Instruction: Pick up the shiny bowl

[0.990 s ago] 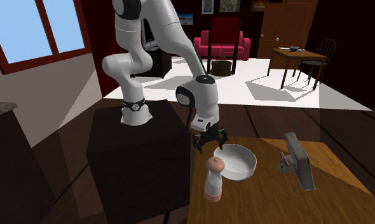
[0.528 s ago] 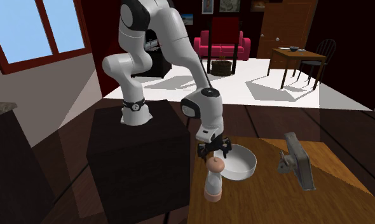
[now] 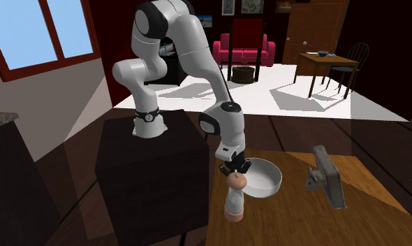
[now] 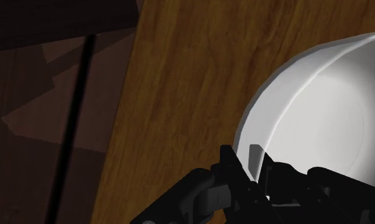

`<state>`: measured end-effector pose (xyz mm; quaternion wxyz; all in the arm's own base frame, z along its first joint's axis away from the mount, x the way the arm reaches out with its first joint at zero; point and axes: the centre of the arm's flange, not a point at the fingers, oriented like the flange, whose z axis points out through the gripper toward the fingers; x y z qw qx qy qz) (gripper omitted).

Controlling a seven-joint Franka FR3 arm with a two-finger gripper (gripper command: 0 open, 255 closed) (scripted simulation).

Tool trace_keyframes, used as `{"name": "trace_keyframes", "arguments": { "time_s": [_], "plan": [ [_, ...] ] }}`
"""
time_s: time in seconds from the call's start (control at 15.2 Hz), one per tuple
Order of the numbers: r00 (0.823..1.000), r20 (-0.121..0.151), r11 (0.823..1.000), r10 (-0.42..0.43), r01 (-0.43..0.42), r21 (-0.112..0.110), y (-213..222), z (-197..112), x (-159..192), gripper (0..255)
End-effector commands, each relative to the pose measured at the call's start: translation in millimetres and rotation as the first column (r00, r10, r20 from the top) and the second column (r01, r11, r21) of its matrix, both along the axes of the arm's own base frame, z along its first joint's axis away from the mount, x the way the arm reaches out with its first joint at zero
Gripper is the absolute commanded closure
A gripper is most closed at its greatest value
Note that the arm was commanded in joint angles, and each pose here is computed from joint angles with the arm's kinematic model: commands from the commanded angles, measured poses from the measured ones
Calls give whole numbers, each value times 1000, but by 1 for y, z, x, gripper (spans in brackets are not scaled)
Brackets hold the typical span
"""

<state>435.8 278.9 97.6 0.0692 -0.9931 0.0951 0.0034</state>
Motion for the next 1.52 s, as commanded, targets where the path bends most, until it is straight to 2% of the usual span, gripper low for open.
{"name": "trace_keyframes", "arguments": {
  "time_s": [0.0,0.33,1.32,1.45],
  "plan": [
    [1000,0,1000,1,-1,0,0,0,0,255],
    [1000,0,1000,1,-1,0,-1,0,0,255],
    [1000,0,1000,1,-1,0,-1,80,0,255],
    [1000,0,1000,1,-1,0,-1,80,0,255]
  ]
}}
